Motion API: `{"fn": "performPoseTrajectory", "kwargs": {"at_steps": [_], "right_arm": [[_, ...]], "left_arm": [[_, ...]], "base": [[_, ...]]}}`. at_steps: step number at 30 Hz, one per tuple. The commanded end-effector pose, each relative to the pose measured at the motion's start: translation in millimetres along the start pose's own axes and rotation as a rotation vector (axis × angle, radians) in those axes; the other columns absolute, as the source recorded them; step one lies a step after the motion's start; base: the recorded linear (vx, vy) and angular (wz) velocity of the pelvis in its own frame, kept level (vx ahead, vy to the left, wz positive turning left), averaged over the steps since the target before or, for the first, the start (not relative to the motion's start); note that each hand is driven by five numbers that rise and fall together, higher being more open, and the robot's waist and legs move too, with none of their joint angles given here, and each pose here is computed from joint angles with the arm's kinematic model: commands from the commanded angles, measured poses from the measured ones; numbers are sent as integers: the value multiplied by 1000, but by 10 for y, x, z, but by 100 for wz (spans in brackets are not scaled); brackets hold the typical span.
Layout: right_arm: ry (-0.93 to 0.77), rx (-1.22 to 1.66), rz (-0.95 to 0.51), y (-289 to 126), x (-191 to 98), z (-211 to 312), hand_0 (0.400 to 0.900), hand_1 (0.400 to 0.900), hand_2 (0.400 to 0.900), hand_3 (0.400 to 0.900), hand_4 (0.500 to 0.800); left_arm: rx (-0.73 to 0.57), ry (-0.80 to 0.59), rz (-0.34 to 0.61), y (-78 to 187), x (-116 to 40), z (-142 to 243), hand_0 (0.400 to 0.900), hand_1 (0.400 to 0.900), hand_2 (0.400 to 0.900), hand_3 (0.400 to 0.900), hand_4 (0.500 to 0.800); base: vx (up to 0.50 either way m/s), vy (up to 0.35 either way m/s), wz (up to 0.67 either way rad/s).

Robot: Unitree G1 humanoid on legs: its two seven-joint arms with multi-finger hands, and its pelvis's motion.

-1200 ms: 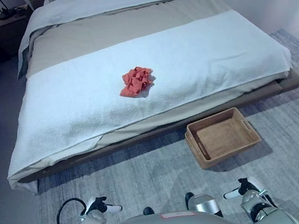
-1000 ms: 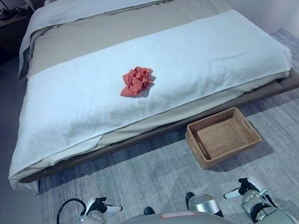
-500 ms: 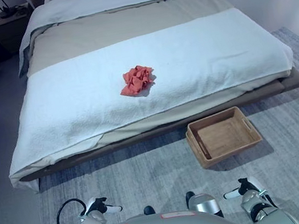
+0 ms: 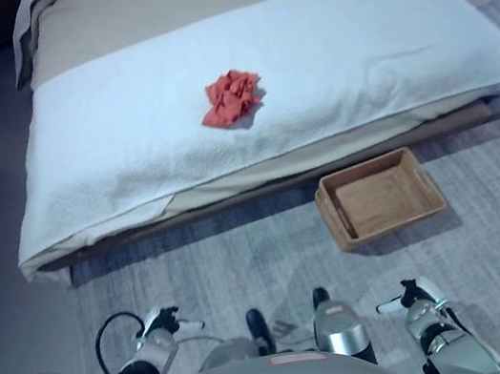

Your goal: Put the clothes on the bed into the basket.

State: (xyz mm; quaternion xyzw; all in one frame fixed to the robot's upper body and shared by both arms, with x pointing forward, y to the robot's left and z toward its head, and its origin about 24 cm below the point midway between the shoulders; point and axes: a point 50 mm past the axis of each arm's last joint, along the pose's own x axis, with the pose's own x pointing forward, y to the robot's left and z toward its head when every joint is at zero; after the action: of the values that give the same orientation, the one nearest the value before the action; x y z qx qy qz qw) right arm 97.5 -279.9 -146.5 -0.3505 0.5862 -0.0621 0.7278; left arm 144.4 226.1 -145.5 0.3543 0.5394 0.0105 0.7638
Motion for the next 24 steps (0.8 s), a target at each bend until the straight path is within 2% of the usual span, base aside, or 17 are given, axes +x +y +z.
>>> {"fn": "performPoseTrajectory", "kwargs": {"at_steps": [1,9,16,20,24], "right_arm": [[45,28,-56,-140,29,-56,900,900,900,900,800],[76,43,-53,-158,29,-155,900,900,900,900,800],[83,48,-72,-243,36,-256,900,900,900,900,800],[16,67,-120,-373,60,-40,900,900,900,900,800],[-17,70,-116,-346,54,42,900,900,900,900,800]], "left_arm": [[-4,-1,140,395,66,4,900,900,900,900,800],[10,-35,118,377,64,92,900,900,900,900,800],[10,-49,78,233,35,75,900,900,900,900,800],[17,-108,106,251,20,244,900,900,900,900,800],[11,-57,105,232,25,59,900,900,900,900,800]], "base": [[283,109,28],[429,-44,35],[543,-227,47],[355,-256,-11],[388,-149,-29]]}}
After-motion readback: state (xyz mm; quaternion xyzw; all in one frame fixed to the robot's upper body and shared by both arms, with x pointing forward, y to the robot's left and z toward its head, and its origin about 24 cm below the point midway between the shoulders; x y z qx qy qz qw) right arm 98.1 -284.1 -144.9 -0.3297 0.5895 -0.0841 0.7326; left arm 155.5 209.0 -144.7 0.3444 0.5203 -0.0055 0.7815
